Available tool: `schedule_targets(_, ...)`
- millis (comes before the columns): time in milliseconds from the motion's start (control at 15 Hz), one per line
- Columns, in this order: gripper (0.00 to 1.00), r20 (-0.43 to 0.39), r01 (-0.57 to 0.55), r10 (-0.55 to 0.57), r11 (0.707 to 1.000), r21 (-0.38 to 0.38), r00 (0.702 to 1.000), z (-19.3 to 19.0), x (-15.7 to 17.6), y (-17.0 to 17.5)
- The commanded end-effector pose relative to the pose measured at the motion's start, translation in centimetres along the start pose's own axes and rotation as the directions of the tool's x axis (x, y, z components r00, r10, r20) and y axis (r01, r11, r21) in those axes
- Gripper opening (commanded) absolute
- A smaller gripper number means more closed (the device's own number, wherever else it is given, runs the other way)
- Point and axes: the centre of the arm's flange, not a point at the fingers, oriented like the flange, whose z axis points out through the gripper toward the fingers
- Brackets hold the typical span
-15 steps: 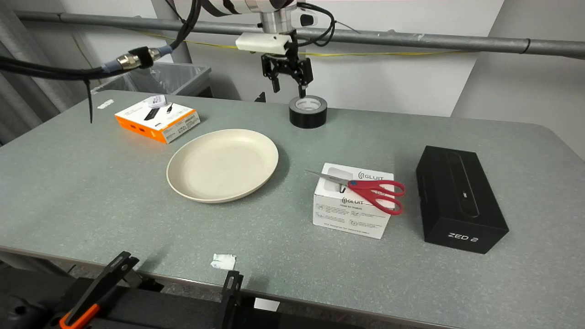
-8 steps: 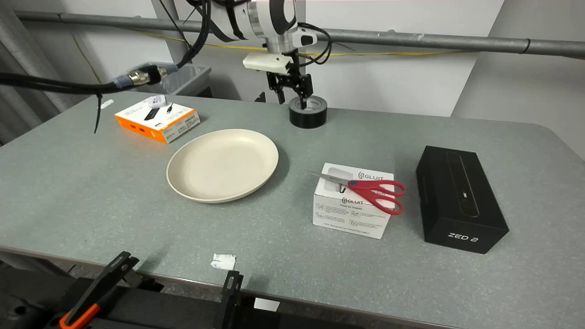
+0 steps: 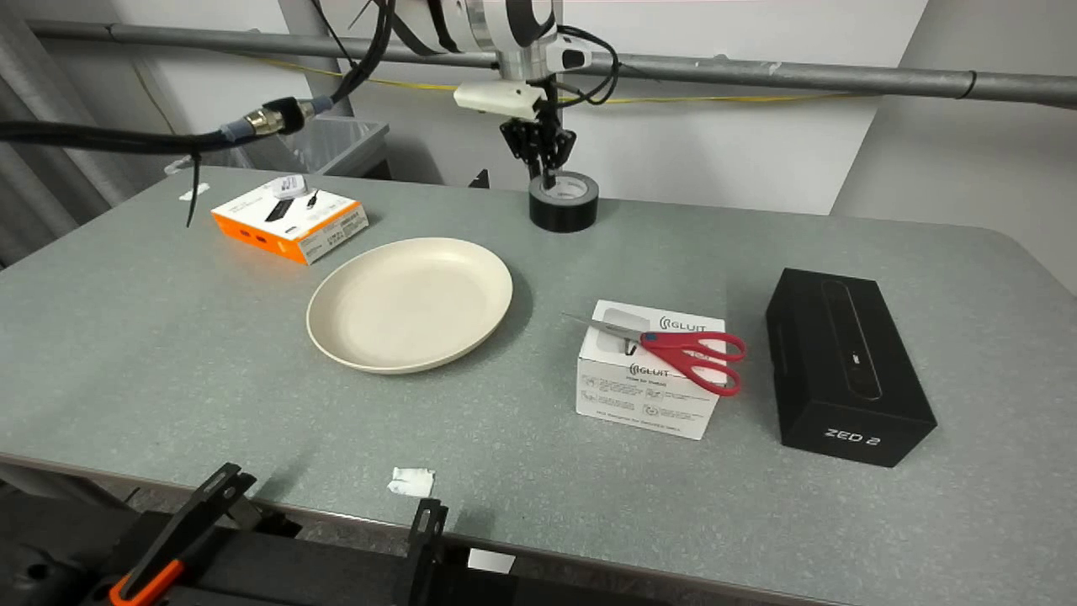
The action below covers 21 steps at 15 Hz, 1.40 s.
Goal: Put the black masking tape on the plate.
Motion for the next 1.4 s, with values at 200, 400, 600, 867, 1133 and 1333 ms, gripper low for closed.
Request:
schedule_targets(200,0.06,-0.037,0.224,-0.221,0.969,0.109,0.975,-11.2,-6.0,-1.9)
schedule_targets(400,0.06,-0.002,0.338,-0.341,0.931,0.135,0.94,-13.7,-9.8,-4.0)
schedule_targets(600,0.06,0.108,0.457,-0.474,0.877,0.149,0.874,-14.5,-14.1,-4.6)
schedule_targets(867,0.26,0.144,0.458,-0.477,0.877,0.146,0.867,-12.9,-13.1,-6.0)
schedule_targets(1133,0.26,0.158,0.468,-0.487,0.872,0.144,0.859,-13.3,-14.3,-5.1)
schedule_targets(1333,0.06,0.144,0.47,-0.483,0.875,0.116,0.864,-13.0,-15.4,-4.9)
